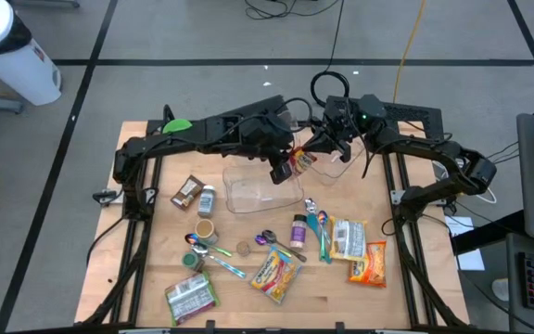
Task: Pick & Place Food Item
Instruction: Put the red noodle pack into the top left transparent bin
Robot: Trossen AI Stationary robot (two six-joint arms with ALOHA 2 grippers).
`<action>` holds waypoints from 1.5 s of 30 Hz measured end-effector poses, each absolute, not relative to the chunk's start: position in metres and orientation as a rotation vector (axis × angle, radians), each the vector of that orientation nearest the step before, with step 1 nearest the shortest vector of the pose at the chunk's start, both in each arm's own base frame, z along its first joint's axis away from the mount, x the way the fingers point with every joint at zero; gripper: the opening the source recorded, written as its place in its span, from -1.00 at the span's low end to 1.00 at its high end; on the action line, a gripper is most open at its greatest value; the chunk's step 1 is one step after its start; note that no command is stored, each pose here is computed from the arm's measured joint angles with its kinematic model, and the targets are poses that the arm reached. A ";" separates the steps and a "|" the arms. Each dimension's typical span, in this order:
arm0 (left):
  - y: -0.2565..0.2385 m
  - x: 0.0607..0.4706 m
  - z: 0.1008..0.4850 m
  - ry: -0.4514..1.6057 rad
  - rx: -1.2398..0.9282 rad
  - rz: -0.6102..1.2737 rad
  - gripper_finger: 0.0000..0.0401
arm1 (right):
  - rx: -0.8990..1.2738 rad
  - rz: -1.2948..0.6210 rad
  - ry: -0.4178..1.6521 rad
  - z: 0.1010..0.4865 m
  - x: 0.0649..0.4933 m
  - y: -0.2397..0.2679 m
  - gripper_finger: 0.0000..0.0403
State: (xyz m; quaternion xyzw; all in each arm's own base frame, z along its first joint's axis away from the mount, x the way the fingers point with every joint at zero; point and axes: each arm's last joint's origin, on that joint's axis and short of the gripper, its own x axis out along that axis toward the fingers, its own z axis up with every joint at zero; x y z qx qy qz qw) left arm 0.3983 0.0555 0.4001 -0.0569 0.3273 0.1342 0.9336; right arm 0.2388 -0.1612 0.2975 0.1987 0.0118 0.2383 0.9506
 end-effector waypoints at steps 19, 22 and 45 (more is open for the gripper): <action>0.067 0.393 0.396 0.716 -0.233 0.249 -0.89 | 0.386 0.494 -0.003 0.302 0.238 -0.161 -1.00; 0.067 0.393 0.396 0.716 -0.239 0.227 -0.95 | 0.384 0.494 -0.004 0.302 0.238 -0.161 -1.00; 0.085 0.390 0.396 0.703 -0.360 0.260 -0.99 | 0.482 0.351 -0.036 0.305 0.217 -0.188 -0.21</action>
